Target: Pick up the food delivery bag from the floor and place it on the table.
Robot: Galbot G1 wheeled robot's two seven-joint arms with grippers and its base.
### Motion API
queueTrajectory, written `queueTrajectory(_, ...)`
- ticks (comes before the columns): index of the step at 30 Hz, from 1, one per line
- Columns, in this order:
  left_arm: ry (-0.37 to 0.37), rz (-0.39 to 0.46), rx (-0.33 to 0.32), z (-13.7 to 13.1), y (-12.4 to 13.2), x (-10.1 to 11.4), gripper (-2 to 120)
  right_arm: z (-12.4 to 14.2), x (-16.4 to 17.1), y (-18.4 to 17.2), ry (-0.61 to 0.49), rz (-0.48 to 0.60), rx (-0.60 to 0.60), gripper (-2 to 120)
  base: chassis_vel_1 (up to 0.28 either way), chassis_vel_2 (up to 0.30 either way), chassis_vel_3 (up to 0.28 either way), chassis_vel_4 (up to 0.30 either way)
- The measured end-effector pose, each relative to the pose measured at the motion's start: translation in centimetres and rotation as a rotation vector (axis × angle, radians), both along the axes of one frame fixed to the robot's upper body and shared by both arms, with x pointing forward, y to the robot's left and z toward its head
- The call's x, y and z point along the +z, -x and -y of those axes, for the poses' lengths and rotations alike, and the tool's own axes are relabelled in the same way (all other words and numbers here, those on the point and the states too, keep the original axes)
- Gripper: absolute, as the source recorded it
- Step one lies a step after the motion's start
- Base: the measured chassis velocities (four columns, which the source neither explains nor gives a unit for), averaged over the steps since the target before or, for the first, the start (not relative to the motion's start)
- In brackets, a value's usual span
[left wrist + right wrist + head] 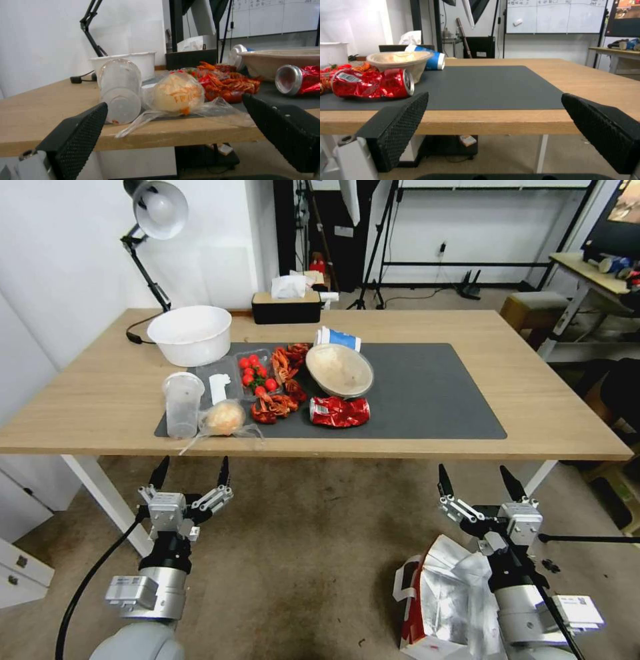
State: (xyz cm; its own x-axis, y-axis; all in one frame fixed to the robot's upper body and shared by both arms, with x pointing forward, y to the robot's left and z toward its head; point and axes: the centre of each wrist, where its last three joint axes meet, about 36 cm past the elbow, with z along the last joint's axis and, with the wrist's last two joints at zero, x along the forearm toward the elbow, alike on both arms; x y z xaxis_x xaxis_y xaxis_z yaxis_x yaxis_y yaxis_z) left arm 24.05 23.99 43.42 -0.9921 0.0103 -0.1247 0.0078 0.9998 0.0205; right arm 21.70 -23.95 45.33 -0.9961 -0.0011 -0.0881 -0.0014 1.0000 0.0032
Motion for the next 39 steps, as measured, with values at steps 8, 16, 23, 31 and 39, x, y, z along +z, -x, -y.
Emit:
queueTrajectory(8, -0.007, -0.001, -0.002, 0.02, -0.02, -0.19, 100, 0.02, -0.04, -0.04, 0.001, -0.001, 0.002, 100, 0.0, 0.0, 0.0, 0.0)
queueTrajectory(16, -0.016, 0.004, 0.005, -0.04, -0.07, -0.38, 100, 0.05, -0.27, -0.06, 0.007, -0.007, 0.005, 100, 0.0, 0.0, 0.0, 0.0)
queueTrajectory(23, -0.015, 0.009, 0.006, -0.03, -0.07, -0.41, 100, 0.04, -0.3, -0.07, 0.007, -0.008, 0.007, 100, 0.0, 0.0, 0.0, 0.0)
queueTrajectory(31, -0.027, 0.014, 0.009, -0.07, -0.11, -0.47, 100, 0.04, -0.3, -0.04, 0.007, -0.008, 0.009, 100, 0.0, 0.0, 0.0, 0.0)
queueTrajectory(39, -0.039, 0.02, 0.015, -0.04, -0.07, -0.61, 100, 0.11, -0.23, 0.01, 0.009, -0.007, 0.007, 100, 0.0, 0.0, 0.0, 0.0)
